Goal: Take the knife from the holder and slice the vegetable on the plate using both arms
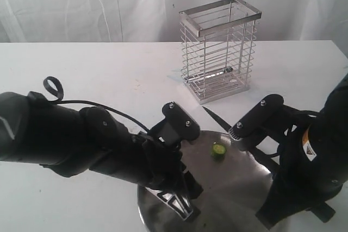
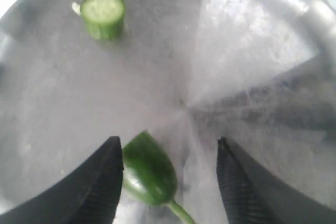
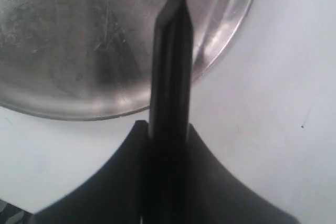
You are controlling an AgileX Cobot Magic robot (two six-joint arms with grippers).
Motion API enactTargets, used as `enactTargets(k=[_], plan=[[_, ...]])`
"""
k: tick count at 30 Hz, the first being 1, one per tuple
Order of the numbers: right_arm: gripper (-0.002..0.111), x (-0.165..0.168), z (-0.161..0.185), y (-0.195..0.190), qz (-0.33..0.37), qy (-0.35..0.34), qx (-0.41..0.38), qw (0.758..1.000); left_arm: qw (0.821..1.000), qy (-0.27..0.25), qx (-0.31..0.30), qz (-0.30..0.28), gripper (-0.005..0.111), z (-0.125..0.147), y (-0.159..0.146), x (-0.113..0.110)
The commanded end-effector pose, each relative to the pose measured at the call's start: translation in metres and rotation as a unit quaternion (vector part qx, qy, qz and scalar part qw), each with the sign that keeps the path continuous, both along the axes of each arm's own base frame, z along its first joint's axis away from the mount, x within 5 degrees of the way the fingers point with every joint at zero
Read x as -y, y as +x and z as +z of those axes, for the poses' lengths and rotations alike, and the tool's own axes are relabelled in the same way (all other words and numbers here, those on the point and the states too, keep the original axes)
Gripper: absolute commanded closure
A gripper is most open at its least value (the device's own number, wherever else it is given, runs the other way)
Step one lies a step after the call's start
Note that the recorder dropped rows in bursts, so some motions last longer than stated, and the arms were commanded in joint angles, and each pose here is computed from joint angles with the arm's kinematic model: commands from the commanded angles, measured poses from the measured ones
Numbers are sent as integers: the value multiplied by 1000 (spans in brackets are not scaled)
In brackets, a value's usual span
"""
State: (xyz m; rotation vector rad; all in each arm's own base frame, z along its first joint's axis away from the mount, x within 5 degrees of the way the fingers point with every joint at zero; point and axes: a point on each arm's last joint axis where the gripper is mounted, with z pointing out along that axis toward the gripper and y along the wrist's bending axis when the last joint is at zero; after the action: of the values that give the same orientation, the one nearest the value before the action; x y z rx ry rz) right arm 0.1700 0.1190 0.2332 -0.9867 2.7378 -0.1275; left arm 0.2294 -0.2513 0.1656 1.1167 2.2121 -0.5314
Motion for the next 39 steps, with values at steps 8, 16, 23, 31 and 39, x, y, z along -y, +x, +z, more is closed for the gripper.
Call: enactTargets(k=[8, 16, 23, 31, 39], plan=[[108, 3, 0, -4, 85, -31, -19, 996, 999, 5, 29, 26, 49, 15, -32, -42], [108, -13, -12, -4, 132, -20, -36, 990, 994, -34, 70, 78, 49, 42, -47, -66], [108, -32, -26, -2, 183, -28, -28, 982, 991, -68, 58, 104, 49, 52, -49, -68], [108, -33, -34, 2, 212, -49, -30, 976, 990, -74, 50, 110, 49, 52, -50, -68], [108, -36, -34, 0, 258, -42, -36, 964, 990, -75, 49, 111, 49, 52, -50, -68]])
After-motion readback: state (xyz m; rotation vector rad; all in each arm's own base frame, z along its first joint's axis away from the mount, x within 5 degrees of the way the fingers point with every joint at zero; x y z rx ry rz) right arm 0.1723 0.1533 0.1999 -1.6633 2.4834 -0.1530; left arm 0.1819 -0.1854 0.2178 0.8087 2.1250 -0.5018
